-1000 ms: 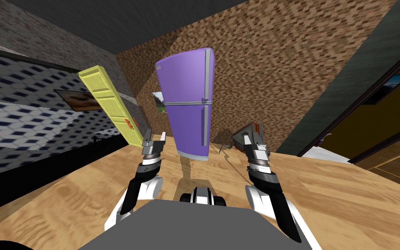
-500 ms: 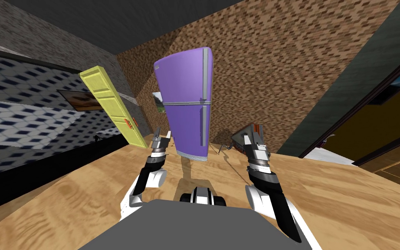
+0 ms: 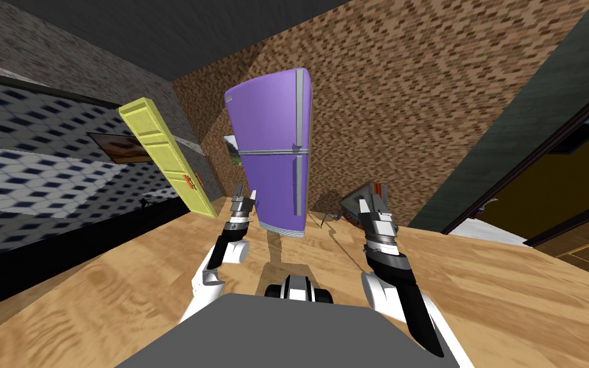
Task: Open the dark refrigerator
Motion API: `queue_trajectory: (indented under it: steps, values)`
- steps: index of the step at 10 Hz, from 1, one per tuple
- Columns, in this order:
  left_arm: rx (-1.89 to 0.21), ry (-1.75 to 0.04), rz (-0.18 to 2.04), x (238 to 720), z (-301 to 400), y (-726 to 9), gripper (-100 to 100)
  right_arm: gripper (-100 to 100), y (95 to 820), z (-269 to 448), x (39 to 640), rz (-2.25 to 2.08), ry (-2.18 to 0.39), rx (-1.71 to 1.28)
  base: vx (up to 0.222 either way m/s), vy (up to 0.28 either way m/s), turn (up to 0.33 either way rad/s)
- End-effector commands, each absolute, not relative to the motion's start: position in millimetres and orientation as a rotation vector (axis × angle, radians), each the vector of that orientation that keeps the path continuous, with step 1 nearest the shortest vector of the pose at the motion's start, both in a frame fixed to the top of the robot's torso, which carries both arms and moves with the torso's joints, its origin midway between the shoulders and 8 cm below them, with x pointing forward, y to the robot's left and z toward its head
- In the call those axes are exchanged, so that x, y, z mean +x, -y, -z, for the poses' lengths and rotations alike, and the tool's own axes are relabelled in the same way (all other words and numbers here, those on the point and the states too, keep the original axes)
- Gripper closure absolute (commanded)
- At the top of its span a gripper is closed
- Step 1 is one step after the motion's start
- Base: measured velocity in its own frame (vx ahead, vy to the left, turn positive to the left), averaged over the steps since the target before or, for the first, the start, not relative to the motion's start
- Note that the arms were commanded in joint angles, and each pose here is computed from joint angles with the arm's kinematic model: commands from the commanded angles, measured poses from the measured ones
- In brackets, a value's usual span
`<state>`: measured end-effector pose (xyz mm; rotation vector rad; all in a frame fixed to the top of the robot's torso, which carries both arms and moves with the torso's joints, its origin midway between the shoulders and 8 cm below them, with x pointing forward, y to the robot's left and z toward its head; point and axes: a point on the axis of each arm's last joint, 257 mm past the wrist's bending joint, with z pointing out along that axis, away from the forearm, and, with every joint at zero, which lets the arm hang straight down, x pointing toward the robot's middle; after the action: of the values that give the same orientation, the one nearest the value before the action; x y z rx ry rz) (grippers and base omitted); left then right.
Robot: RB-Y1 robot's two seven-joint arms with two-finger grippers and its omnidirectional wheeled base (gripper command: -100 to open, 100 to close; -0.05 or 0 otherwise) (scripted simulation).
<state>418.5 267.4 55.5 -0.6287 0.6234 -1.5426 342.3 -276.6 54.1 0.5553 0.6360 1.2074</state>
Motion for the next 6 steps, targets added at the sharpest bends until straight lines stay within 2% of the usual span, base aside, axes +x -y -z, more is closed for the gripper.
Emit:
queue_trajectory:
  steps: [1,6]
  values:
    - [-0.691,-0.658,1.569,451.3,-46.7,-270.3,-100,0,276.6,-54.1,342.3,-1.207,-0.636,0.555,0.038,-0.091,0.036]
    - [-0.718,-0.665,1.619,487.5,-60.2,-264.1,-100,0,276.6,-54.1,342.3,-1.207,-0.636,0.555,0.014,-0.067,0.02]
